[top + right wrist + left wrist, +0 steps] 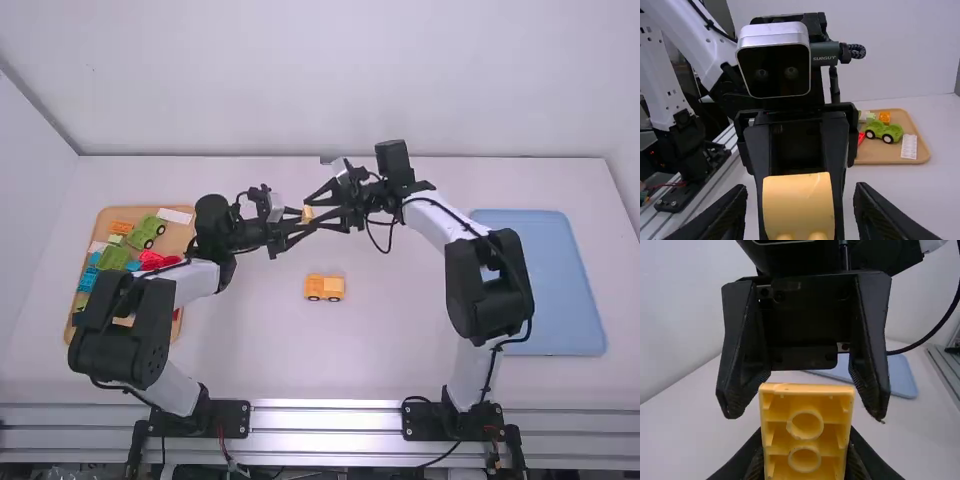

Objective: Assemble lego blocks to make yellow taxi

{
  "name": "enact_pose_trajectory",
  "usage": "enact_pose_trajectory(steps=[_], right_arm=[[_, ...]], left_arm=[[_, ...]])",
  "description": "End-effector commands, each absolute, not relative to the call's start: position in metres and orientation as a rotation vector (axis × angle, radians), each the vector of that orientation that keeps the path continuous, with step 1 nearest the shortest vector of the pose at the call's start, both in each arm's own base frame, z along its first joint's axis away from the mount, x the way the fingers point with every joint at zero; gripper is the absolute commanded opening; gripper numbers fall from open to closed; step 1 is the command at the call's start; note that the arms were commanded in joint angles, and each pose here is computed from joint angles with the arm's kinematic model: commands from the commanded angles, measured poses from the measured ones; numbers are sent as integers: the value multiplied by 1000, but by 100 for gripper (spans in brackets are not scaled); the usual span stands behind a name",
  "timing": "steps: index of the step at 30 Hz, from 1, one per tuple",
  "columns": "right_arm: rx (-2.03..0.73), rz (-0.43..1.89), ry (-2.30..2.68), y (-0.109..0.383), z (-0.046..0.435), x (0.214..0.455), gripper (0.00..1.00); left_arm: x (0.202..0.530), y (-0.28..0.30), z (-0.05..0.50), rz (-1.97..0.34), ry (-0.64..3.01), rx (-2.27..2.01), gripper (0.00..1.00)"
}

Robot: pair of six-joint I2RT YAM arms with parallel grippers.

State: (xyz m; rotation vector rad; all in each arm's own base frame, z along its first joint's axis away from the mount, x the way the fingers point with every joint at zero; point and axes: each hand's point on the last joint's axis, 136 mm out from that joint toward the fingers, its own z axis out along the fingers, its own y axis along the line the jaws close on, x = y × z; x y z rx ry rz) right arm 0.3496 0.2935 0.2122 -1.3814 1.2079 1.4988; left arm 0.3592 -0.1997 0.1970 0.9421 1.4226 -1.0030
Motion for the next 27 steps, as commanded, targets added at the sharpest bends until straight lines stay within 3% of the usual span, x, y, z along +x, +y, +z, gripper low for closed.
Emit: enact_pose_trajectory(steps=[1,9,21,27], right_arm=[[-1405,1476,1190,301,217,348,53],[-1415,1479,1175,304,218,346,43],[-1422,1505,1113,301,225,342,37],[-1426,1509,1109,302,225,340,27]], left_arm=[[359,-202,204,-1021,1400,958,2],[359,-202,206,-1030,1403,945,2],[359,-201,206,-1033,1403,946,2],[359,-201,206,-1032,1404,945,2]])
